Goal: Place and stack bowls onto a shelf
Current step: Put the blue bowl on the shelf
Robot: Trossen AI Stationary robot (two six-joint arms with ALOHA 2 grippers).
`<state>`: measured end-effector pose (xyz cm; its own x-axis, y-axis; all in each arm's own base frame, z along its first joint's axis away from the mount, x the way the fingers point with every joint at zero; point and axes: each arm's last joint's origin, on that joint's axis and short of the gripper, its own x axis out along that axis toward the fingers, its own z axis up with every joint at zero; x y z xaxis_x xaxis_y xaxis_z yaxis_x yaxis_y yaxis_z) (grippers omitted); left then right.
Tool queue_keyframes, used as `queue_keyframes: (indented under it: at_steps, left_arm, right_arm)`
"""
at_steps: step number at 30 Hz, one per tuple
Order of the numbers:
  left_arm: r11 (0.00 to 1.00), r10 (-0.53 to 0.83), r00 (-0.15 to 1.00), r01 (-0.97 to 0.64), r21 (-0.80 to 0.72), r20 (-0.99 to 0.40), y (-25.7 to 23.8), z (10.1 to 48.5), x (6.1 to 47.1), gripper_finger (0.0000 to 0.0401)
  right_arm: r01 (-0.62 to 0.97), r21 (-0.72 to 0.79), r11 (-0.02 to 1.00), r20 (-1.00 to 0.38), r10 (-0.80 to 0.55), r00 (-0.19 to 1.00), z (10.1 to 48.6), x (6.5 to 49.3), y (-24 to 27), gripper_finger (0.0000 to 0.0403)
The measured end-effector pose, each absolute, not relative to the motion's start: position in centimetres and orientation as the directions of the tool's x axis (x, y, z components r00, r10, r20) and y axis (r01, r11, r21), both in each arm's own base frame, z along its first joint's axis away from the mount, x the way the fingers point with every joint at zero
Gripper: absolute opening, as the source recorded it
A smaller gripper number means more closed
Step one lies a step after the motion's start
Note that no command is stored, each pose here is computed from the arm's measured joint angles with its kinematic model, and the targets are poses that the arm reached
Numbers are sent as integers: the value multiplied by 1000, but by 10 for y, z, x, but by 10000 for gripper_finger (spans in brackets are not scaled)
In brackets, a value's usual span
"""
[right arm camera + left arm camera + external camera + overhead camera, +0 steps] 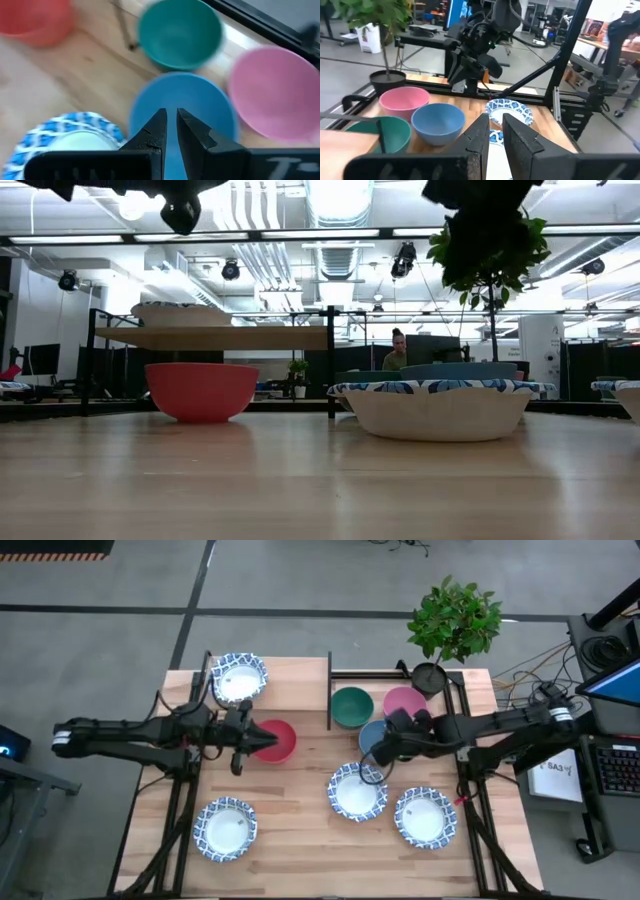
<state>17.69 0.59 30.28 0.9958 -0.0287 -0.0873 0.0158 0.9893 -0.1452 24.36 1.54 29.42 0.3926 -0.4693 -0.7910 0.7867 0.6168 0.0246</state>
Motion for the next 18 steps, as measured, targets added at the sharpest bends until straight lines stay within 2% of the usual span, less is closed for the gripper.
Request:
queue_keyframes:
  at_steps: [4,7,15,18]
  left_arm:
    - [989,12,993,-29,-142,-120,7,299,171,36]
    - [987,59,988,-79,-138,-144,8,297,170,36]
    - [990,64,986,-82,-117,-152,8,295,169,36]
    - [992,63,985,-80,-99,-163,8,295,167,36]
  right_arm:
    - [812,-20,583,-834,-458,308,296,255,12,31]
    - [796,-24,605,-856,-423,296,295,267,10,31]
    - [783,-62,619,-878,-407,252,282,302,13,31]
    - [828,-24,561,-900,-373,227,277,315,7,35]
